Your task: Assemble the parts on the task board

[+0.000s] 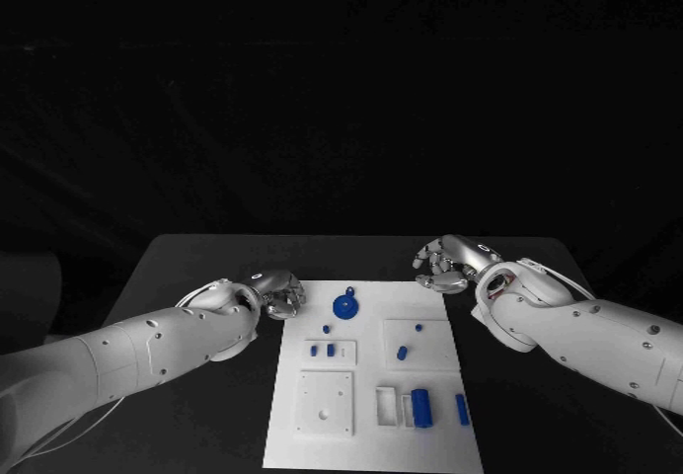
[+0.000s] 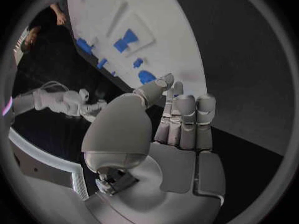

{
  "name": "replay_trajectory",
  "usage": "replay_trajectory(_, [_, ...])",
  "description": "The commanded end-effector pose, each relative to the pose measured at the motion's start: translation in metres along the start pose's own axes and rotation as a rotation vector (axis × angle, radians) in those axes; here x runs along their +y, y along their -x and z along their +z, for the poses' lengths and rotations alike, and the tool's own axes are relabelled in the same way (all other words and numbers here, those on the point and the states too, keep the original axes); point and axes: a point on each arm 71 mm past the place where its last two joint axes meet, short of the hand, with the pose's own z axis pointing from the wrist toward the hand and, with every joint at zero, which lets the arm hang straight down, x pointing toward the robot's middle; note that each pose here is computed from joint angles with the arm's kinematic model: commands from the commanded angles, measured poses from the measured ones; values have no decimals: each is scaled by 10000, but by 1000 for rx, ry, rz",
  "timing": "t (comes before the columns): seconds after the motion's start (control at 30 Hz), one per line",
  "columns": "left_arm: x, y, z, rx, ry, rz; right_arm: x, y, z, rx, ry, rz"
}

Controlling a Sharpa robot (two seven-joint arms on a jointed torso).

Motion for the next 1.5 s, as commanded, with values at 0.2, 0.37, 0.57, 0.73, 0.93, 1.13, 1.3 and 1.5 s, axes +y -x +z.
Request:
replay_trajectory(0.2, [-49, 394, -58, -49, -61, -659, -26, -49, 0, 88, 55, 38])
replay_trajectory(0.37, [-173, 539, -179, -17, -149, -735, -112, -158, -56, 156, 58, -9])
replay_trajectory(0.57, [-261, 548, -264, 9, -179, -825, -139, -296, -143, 183, 103, -169])
replay_trajectory(0.73, [-325, 534, -289, 1, -188, -857, -162, -442, -192, 209, 122, -261])
replay_trajectory(0.93, [-365, 523, -297, -9, -188, -867, -132, -597, -232, 234, 137, -340])
replay_trajectory(1.13, [-390, 517, -302, -17, -185, -871, -88, -727, -238, 234, 139, -391])
replay_trajectory(1.3, [-390, 515, -302, -17, -184, -873, -64, -775, -218, 232, 133, -399])
replay_trajectory(1.5, [-379, 518, -303, -18, -180, -872, -74, -852, -225, 234, 125, -418])
